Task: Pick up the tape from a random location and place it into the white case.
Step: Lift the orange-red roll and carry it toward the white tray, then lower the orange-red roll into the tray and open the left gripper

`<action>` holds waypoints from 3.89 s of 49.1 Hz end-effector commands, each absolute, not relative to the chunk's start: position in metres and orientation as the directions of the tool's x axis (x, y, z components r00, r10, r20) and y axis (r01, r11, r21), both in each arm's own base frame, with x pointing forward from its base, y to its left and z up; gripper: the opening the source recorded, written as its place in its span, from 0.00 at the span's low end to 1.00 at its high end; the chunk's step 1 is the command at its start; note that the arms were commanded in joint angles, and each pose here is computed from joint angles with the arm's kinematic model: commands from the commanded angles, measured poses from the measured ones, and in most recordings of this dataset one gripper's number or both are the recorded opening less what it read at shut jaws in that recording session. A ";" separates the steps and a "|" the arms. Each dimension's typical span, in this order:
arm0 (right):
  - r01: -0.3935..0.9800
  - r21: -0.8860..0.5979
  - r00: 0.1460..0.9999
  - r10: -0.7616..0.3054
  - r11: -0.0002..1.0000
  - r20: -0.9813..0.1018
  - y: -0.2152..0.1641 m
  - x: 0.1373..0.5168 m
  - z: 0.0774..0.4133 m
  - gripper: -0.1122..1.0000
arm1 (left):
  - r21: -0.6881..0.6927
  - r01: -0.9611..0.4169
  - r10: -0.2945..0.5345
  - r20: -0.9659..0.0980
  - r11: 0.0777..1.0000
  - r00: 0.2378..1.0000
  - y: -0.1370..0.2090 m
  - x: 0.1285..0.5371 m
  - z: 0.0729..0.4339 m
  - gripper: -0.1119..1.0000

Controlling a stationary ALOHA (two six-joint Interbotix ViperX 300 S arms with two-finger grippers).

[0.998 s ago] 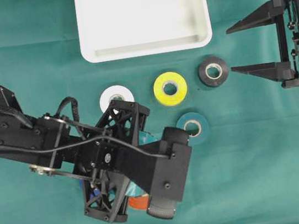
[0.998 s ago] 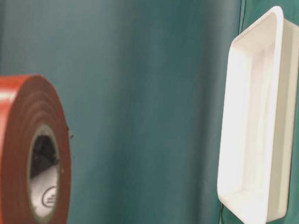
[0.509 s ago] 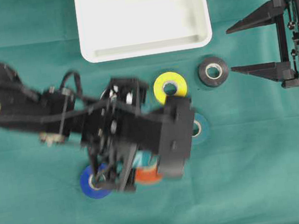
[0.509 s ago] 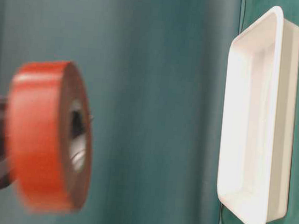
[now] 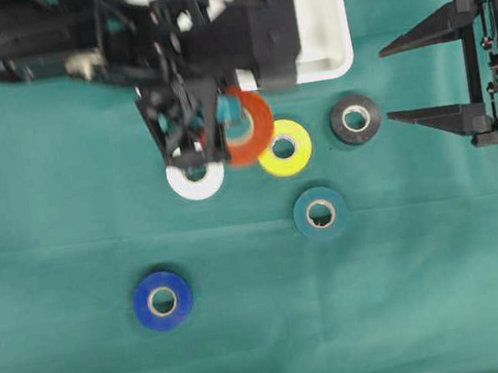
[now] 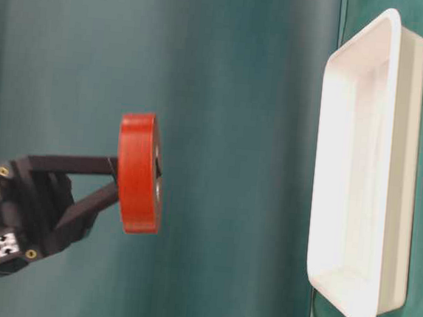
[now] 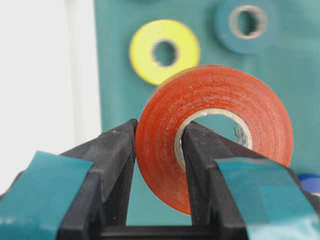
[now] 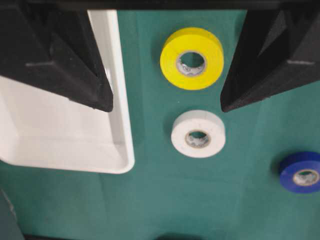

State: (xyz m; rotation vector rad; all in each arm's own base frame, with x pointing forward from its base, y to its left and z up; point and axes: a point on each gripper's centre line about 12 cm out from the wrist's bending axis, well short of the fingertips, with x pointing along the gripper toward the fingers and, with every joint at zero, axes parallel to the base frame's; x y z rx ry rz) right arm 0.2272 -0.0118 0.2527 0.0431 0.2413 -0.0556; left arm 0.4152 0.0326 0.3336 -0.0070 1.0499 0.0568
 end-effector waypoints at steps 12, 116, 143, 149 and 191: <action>0.060 0.035 0.975 -0.052 0.998 -0.216 -0.012 0.231 0.266 0.90 | 0.035 -0.167 0.119 -0.844 0.985 0.523 0.084 0.394 0.352 0.31; 0.059 0.024 0.968 -0.052 0.998 -0.244 -0.013 0.234 0.272 0.90 | 0.075 -0.301 0.218 -0.852 0.951 0.476 0.186 0.415 0.272 0.31; 0.058 0.019 0.966 -0.051 0.998 -0.252 -0.013 0.235 0.270 0.90 | 0.076 -0.356 0.249 -0.847 0.931 0.469 0.216 0.411 0.192 0.31; 0.057 0.016 0.966 -0.051 0.998 -0.255 -0.013 0.236 0.269 0.90 | 0.080 -0.361 0.256 -0.842 0.929 0.474 0.221 0.414 0.184 0.31; 0.057 0.015 0.963 -0.051 0.998 -0.264 -0.013 0.237 0.267 0.90 | 0.067 -0.374 0.241 -0.864 0.925 0.442 0.229 0.418 0.144 0.31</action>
